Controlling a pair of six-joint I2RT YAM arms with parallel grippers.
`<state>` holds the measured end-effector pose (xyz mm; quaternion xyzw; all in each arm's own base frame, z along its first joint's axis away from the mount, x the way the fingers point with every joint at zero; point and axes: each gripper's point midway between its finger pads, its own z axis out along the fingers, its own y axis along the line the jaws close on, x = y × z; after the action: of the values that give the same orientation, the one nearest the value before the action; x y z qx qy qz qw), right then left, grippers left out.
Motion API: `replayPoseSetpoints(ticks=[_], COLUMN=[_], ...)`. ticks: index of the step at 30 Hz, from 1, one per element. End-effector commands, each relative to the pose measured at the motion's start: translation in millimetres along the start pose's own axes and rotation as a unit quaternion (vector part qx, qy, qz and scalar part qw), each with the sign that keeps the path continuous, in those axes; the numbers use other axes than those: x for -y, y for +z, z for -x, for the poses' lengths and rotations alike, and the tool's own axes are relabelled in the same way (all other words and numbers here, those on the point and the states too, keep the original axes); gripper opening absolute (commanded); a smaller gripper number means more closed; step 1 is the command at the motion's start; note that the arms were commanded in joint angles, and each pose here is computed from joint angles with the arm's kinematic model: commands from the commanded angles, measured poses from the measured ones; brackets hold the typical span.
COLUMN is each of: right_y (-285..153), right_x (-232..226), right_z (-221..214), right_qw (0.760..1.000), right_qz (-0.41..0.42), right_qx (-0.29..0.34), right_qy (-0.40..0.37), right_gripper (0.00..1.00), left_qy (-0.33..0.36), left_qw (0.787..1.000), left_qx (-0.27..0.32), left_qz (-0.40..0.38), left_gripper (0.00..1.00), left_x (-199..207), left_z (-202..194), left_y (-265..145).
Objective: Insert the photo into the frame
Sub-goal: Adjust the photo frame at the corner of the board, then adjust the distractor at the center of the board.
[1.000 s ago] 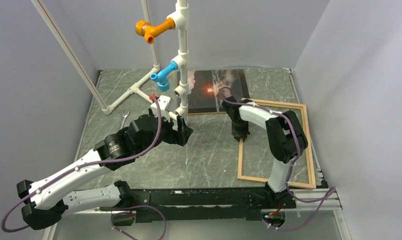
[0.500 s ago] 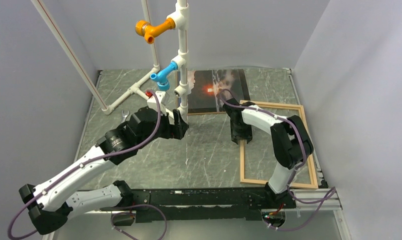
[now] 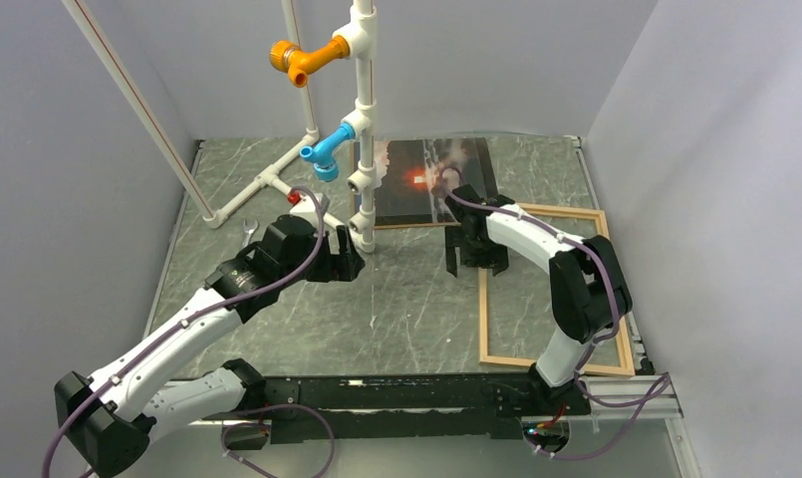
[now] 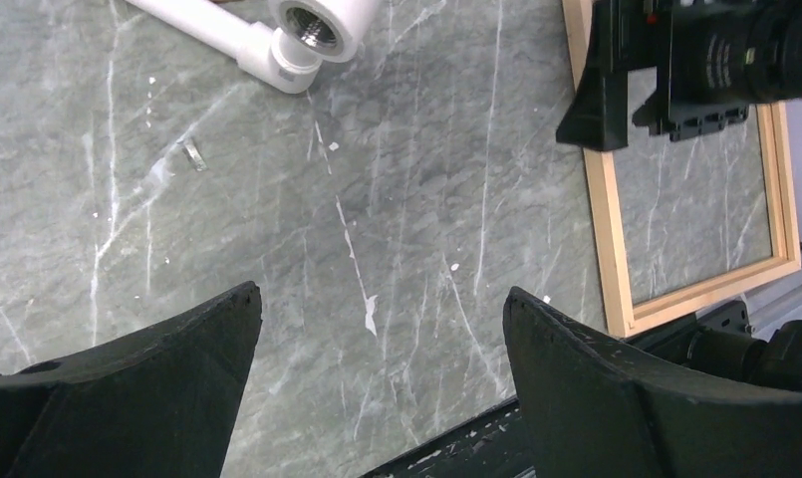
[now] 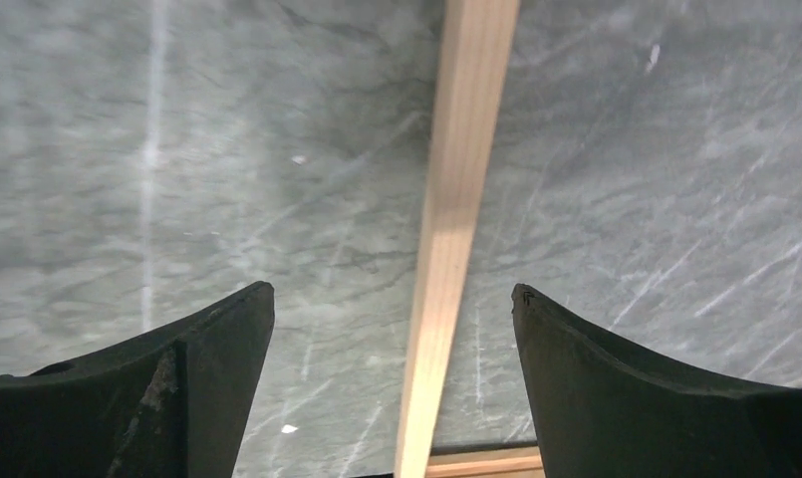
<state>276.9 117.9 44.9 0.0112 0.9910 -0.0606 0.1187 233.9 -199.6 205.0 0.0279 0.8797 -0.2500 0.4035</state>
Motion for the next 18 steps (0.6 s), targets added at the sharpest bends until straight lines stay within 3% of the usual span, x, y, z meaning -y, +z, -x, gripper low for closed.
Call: replayPoseSetpoints(ticks=[1,10,18], right_y=[-29,-48,-47], right_x=[-33,-99,-166], right_z=[45,104,142], right_qw=[0.995,0.979,0.975], right_qz=[0.078,0.19,0.212], right_qx=[0.06,0.075,0.065], right_qy=[0.004,0.0,-0.027], right_gripper=[0.91,0.93,0.91], left_qy=[0.012,0.092,0.148], left_qw=[0.999,0.989,0.972], left_qx=[0.019,0.024,0.071], left_qz=[-0.045,-0.11,-0.168], left_gripper=[0.94,0.91,0.91], left_x=[19,60,102], left_z=[13,10,21], left_y=[5,11,-12])
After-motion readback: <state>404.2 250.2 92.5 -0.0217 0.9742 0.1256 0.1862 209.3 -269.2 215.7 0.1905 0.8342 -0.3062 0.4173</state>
